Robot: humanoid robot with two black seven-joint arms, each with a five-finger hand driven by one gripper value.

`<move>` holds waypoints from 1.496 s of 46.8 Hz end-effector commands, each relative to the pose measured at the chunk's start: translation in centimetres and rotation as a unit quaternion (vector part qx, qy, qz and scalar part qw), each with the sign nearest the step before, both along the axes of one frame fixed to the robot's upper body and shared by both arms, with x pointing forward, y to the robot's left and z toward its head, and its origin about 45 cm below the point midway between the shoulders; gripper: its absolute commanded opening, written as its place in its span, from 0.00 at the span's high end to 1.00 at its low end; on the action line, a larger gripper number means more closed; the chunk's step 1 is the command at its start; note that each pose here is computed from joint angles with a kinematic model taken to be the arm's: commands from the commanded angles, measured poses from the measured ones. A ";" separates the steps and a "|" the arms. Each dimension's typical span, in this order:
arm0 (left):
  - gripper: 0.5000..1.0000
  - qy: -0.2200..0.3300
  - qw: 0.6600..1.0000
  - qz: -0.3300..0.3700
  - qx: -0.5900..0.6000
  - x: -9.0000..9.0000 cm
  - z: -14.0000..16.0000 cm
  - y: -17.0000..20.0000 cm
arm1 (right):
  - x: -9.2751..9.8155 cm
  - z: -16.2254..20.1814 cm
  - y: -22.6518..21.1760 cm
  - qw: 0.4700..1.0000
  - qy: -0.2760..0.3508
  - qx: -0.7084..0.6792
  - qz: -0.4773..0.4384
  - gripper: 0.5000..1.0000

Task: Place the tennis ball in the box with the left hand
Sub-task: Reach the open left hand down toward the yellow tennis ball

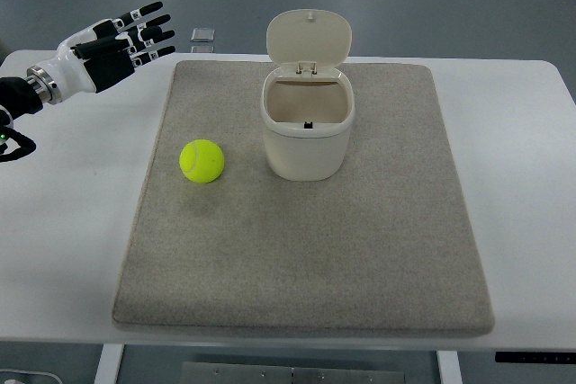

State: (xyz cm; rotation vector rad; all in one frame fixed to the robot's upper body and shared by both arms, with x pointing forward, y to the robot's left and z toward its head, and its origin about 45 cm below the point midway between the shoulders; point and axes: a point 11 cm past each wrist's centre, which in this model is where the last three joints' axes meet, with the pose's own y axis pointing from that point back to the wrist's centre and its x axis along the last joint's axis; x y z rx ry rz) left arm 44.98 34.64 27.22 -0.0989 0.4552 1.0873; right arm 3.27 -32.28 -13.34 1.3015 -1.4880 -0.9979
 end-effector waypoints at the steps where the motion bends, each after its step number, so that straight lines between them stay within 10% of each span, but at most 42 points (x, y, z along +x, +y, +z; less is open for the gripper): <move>1: 0.00 0.000 1.000 -0.001 0.001 0.0 0.0 -0.1 | 0.0 0.0 0.0 1.000 0.000 0.000 0.000 0.12; 42: 0.00 -0.020 0.997 -0.042 0.068 -1.1 0.8 1.0 | 0.0 0.0 0.0 1.000 0.000 0.000 -0.001 0.12; 70: 0.00 -0.171 0.864 -0.168 0.444 -3.7 2.3 1.9 | 0.0 0.0 0.0 1.000 0.000 0.000 0.000 0.12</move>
